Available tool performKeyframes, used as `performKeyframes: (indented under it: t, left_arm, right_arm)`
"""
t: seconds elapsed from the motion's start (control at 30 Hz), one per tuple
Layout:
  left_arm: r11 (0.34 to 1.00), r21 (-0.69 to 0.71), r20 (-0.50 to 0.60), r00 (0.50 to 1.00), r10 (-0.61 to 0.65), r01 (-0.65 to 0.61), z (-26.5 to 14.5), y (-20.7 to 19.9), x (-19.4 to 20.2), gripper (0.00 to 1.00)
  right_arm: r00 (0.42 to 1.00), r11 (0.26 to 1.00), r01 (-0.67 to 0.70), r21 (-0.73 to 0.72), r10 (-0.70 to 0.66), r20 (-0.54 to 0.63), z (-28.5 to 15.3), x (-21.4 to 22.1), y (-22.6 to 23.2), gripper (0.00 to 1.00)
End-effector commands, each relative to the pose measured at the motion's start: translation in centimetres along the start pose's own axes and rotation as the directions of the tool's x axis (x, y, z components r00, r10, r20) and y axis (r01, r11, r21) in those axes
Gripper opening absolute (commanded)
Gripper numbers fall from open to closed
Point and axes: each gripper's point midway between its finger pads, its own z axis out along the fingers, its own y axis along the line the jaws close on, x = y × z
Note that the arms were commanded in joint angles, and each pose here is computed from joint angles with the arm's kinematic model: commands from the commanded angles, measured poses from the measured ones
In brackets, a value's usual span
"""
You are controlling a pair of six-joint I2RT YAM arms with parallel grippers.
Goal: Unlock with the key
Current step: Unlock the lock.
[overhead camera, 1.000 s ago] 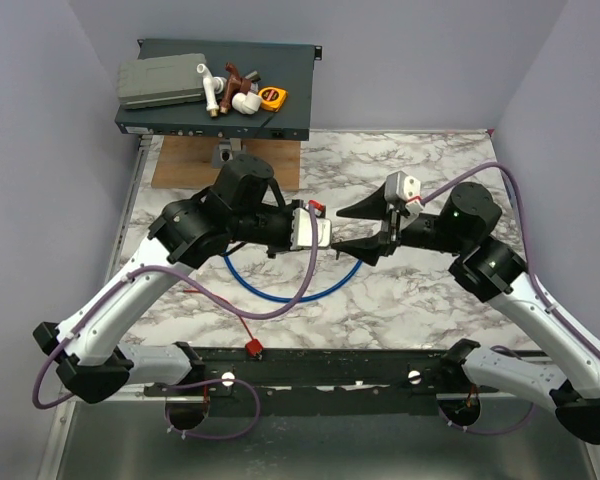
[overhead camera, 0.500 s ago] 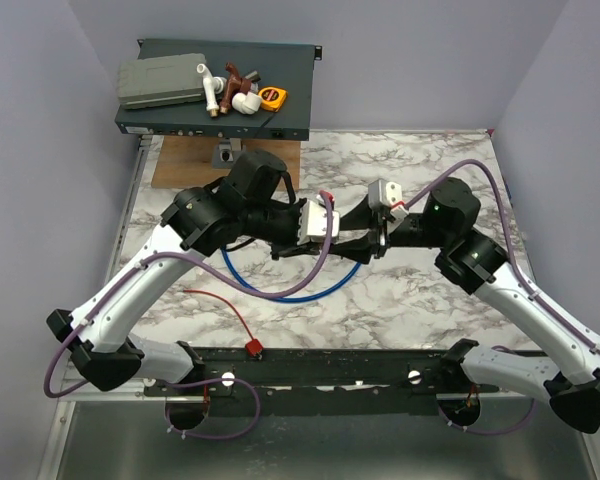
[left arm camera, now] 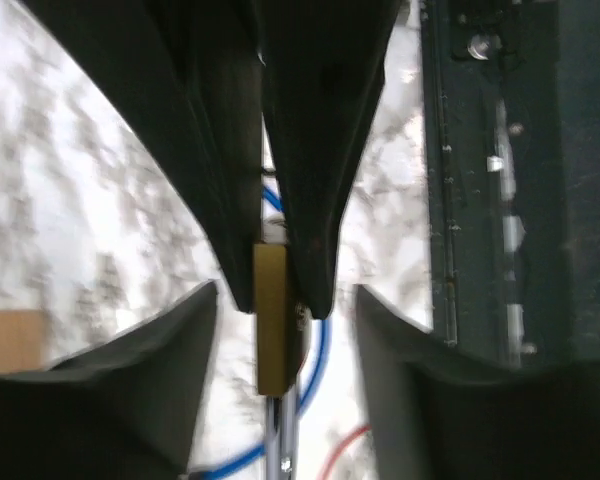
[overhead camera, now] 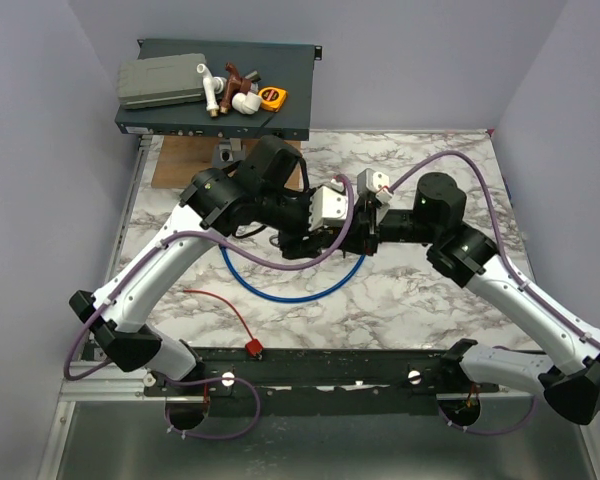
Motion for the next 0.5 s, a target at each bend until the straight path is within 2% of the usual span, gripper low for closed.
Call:
performKeyframes:
  t: [0.0, 0.13, 0.4, 0.47]
  left_arm:
    - [0.994, -0.059, 0.028, 0.995, 0.093, -0.091, -1.5, 1.2, -3.1, 0.66]
    - [0.989, -0.108, -0.008, 0.995, 0.099, -0.099, -2.7, 2.0, -1.9, 0.67]
    - [0.997, -0.075, -0.071, 0.997, -0.018, 0.012, -3.6, 1.9, 2.6, 0.68]
    - [0.997, -0.073, -0.084, 0.996, -0.014, 0.008, -3.3, 1.8, 3.8, 0.68]
  right_arm:
    - [0.997, 0.988, -0.071, 0.138, 0.073, -0.01, -0.9, 0.8, -1.2, 0.01]
    - [0.995, 0.986, -0.099, 0.135, 0.102, -0.01, -1.3, 2.0, -0.4, 0.01]
    - [0.992, 0.986, -0.12, 0.113, 0.123, -0.025, -0.8, 2.0, -0.4, 0.01]
    - [0.99, 0.986, -0.135, 0.096, 0.139, -0.031, -0.5, 2.2, -0.3, 0.01]
